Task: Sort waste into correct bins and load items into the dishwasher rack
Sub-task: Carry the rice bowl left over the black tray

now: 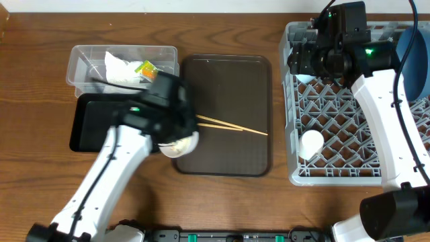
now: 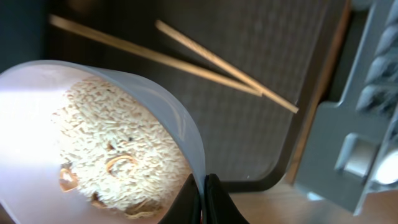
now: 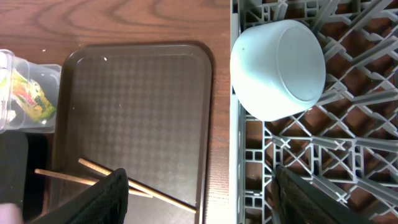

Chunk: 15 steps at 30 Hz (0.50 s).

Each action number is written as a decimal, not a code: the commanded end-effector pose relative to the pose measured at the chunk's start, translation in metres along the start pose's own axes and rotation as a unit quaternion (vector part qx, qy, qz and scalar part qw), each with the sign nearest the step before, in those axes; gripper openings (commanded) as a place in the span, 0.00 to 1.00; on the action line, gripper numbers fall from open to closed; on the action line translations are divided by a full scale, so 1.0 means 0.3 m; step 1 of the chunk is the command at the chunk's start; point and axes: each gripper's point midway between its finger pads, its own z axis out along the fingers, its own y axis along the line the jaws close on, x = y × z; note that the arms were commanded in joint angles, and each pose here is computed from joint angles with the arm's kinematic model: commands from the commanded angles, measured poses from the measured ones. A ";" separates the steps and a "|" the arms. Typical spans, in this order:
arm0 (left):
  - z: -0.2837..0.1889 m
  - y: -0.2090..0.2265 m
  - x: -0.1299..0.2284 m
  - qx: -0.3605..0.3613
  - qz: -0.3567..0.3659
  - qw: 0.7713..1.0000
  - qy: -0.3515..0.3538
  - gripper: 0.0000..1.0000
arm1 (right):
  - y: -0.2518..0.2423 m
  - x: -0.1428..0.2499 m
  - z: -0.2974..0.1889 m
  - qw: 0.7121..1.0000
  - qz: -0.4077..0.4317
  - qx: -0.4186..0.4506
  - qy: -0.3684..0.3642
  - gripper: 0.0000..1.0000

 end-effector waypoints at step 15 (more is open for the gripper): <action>-0.185 0.321 -0.320 0.264 -0.112 0.956 -0.058 0.06 | -0.001 -0.010 -0.018 1.000 -0.006 0.002 -0.006 0.71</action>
